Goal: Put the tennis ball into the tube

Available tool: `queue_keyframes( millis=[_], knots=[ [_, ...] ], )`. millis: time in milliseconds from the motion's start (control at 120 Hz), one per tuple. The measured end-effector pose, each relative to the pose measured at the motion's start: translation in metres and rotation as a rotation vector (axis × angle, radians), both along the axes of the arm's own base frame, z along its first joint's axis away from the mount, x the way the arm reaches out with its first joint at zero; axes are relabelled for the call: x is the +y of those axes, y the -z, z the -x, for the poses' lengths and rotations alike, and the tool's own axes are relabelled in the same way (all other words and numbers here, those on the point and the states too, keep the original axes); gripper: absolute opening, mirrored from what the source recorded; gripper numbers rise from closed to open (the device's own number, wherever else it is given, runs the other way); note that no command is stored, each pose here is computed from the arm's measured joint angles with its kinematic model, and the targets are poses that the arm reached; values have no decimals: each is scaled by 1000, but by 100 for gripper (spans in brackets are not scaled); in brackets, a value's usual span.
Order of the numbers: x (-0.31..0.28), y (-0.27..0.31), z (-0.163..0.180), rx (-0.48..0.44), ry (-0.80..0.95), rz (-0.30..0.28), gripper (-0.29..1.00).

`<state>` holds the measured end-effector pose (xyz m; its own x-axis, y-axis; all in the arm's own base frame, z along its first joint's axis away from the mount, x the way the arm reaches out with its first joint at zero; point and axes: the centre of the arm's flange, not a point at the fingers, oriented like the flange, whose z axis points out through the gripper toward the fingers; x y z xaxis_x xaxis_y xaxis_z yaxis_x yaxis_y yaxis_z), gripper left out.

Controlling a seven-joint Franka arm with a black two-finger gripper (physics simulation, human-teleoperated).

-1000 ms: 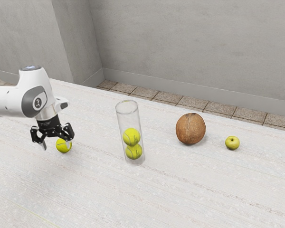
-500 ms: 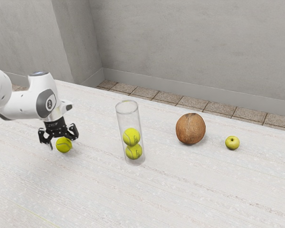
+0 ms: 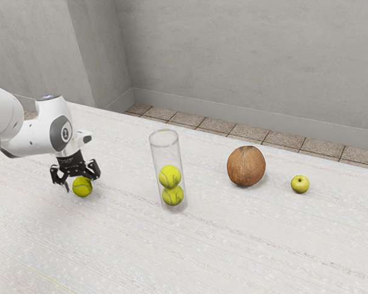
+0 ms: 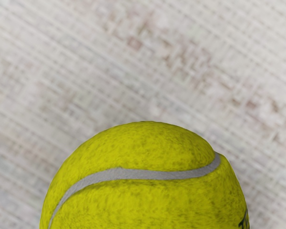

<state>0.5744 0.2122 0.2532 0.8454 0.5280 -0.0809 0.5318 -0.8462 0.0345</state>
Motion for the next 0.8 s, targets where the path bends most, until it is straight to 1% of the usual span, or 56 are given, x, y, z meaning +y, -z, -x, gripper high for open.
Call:
queue_keyframes(
  millis=[333, 433, 517, 675, 800],
  knots=[
    [12, 6, -8, -12, 57, 9, 70],
    [12, 11, -8, -12, 66, 22, 70],
    [12, 11, -8, -16, 75, 30, 65],
    [12, 11, -8, -21, 95, 36, 49],
    [12, 9, -8, -27, 111, 35, 43]
  ],
)
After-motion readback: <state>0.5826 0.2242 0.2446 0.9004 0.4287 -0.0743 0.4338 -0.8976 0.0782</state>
